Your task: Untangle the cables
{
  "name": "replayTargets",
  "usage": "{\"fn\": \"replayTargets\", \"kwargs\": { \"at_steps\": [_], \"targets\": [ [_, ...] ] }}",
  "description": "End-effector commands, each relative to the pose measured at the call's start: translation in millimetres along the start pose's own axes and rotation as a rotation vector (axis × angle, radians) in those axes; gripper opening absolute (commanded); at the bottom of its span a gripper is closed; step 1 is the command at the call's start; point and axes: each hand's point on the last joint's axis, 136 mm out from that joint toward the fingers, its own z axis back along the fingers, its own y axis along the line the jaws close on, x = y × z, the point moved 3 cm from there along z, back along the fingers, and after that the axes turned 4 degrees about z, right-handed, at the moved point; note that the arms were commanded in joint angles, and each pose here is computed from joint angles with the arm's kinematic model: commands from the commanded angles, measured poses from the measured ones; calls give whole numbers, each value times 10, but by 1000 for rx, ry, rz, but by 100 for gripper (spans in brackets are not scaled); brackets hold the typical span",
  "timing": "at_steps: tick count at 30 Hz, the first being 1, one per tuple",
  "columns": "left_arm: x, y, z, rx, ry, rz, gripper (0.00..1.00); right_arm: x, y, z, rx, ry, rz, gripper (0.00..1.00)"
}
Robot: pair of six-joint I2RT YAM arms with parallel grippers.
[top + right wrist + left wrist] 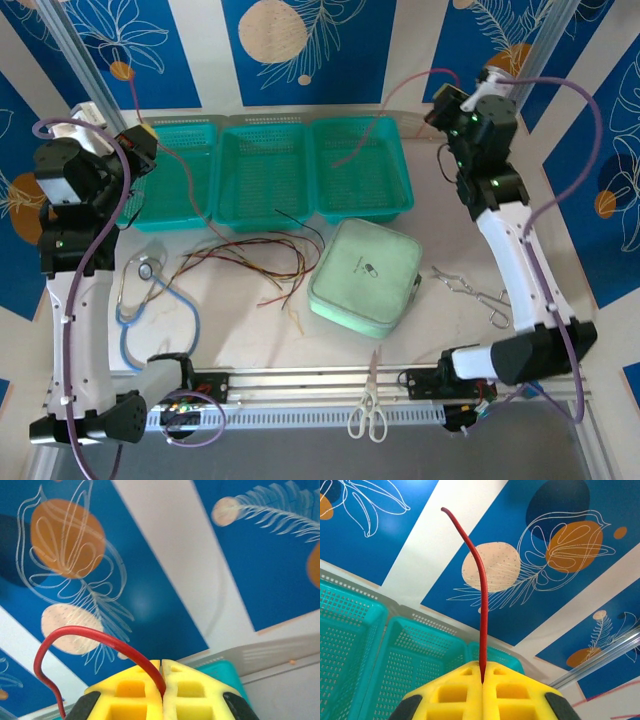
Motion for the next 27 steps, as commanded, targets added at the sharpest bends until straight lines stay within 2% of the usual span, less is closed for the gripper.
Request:
{"fn": "replayTargets", "kwargs": {
  "at_steps": [1,5,10,19,21,24,27],
  "targets": [
    [13,-77,48,-32,-30,-4,0,-6,205,-211,37,-10,31,0],
    [-21,-92,51,-34,-18,-27,0,-307,95,-584,-66,58,54,0],
    [13,-155,54,-48,-11,-42,0,-731,6,-878,-147,138,112,0],
    [11,-176,52,-53,-8,-39,0,-909,-230,-875,-201,161,105,0],
    [18,-212,41,-71,-9,-26,0,-1055,-287,-895,-205,211,110,0],
    [41,-358,39,-134,-2,-11,0,-1475,-365,-948,-190,349,123,0],
    [86,-604,72,-258,6,-15,0,-1941,-386,-921,-114,485,108,0]
  ]
}}
